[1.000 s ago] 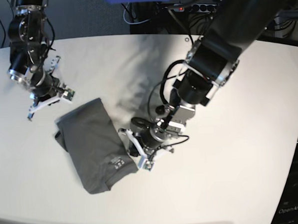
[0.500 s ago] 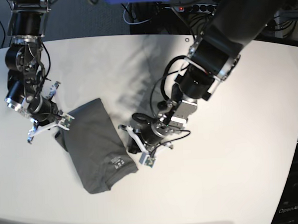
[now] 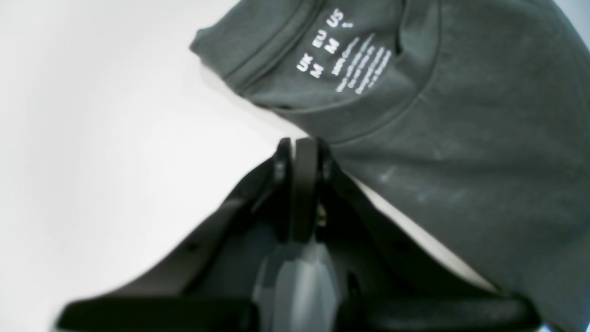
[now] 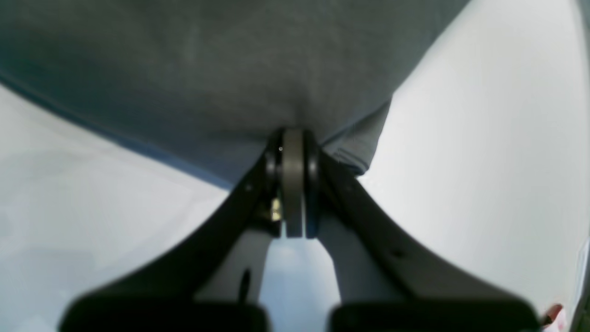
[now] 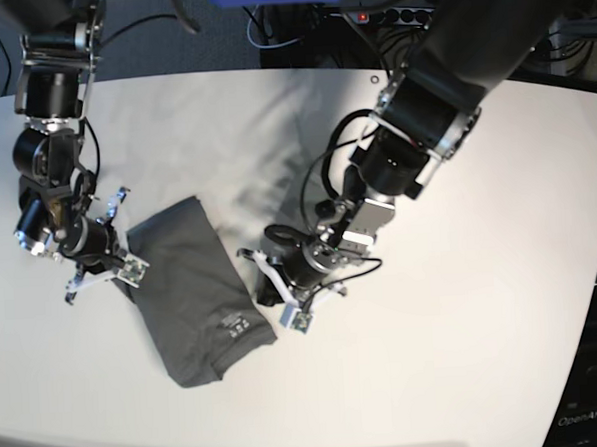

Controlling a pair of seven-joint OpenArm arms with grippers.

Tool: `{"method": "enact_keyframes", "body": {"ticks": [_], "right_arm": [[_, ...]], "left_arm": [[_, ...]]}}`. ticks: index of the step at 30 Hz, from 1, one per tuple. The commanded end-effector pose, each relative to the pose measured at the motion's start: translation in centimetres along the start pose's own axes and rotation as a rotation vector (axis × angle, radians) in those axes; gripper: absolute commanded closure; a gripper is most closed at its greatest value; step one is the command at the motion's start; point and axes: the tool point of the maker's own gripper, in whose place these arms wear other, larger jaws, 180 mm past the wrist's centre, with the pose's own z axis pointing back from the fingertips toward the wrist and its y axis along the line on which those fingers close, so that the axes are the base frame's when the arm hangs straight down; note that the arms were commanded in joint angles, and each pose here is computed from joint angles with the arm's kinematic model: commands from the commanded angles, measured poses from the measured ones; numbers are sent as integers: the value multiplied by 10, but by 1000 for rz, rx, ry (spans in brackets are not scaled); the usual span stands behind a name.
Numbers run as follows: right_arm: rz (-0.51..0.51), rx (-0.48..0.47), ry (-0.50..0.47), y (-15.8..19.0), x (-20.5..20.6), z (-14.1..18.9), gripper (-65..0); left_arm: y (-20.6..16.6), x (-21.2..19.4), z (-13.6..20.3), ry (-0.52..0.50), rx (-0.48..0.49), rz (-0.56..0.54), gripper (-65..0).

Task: Fold the T-shirt properly
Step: 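Hold the collar end with the left gripper and square the bundle, then release the folded shirt and lift both grippers away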

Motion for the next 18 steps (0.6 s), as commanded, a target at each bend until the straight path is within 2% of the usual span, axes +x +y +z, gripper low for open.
{"method": "enact_keyframes", "body": {"ticks": [1,11,15,18], "right_arm": [[0,-28,-38,-15,11,2,0],[-88,79,-60,57,23,0,0],[-148,75,-89,77,37,11,0],[-188,60,-92,84,46,19,0]], "left_arm": [[4,-15,1,83,18,-23,-19],[22,-9,4,73,43,-32,-19],[25,-3,4,66,47,-37,-19],[43,-3,10,64,76,-35,-19]]}}
